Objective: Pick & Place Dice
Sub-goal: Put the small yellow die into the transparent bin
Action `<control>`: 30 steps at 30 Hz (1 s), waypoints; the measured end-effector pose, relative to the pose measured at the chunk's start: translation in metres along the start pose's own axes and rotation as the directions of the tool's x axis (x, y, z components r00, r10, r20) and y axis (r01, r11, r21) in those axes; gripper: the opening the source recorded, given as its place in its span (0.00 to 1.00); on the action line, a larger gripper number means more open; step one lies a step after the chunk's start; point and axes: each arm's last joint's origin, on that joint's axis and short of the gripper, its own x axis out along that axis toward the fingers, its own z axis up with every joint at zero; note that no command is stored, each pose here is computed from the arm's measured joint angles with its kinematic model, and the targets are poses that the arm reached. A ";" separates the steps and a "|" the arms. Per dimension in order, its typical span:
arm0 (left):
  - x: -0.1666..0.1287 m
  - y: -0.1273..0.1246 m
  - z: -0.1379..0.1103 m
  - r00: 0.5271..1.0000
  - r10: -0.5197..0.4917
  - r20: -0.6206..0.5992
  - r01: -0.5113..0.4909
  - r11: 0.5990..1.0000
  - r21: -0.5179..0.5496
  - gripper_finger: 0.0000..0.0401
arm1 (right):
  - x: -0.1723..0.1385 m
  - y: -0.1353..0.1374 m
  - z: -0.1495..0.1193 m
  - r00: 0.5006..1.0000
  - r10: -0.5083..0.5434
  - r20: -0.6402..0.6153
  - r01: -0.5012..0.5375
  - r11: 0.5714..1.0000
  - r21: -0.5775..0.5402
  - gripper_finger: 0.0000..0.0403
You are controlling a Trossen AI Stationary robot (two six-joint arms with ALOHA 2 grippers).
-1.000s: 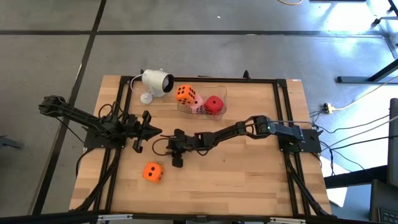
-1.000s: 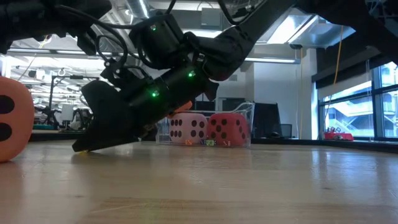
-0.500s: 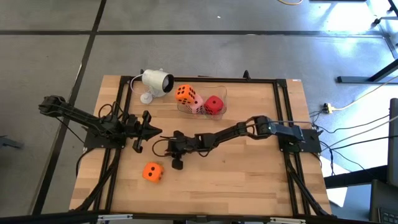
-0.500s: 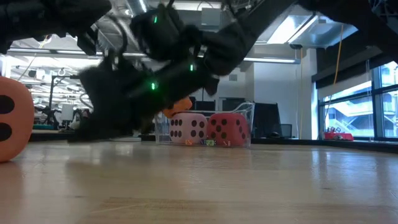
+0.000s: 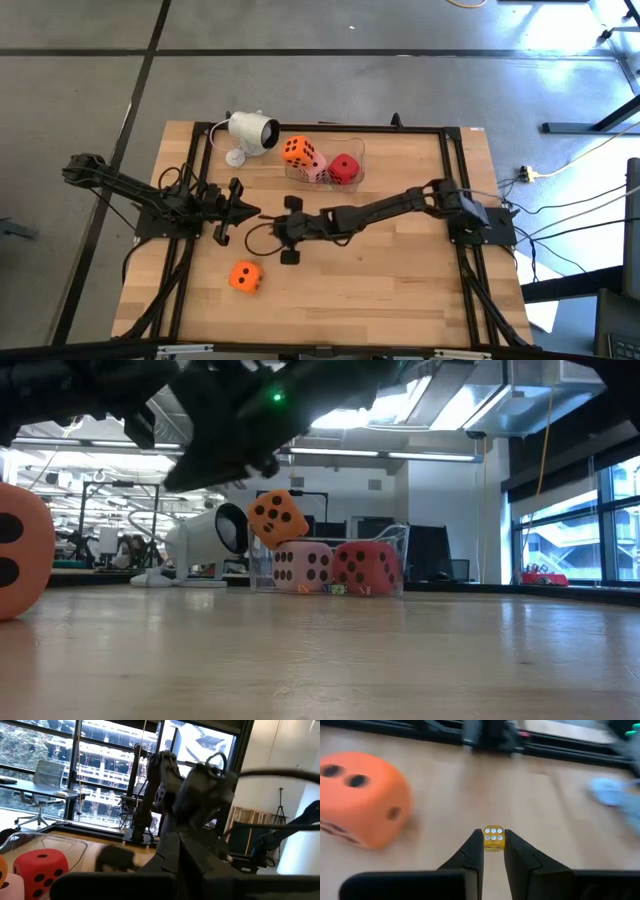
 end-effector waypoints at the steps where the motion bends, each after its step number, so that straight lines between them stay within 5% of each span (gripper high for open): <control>1: 0.000 0.000 0.000 1.000 0.000 0.001 0.000 1.000 0.000 0.02 | -0.005 -0.002 0.002 1.000 -0.027 -0.012 0.027 1.000 -0.015 0.12; 13: 0.000 0.000 0.000 1.000 0.000 0.000 0.000 1.000 0.000 0.02 | -0.046 -0.047 0.012 0.902 -0.387 -0.190 0.367 0.921 -0.131 0.12; 30: 0.000 0.000 0.000 1.000 0.000 0.001 0.000 1.000 0.000 0.02 | -0.063 -0.109 -0.014 0.687 -0.612 -0.392 0.563 0.789 -0.245 0.12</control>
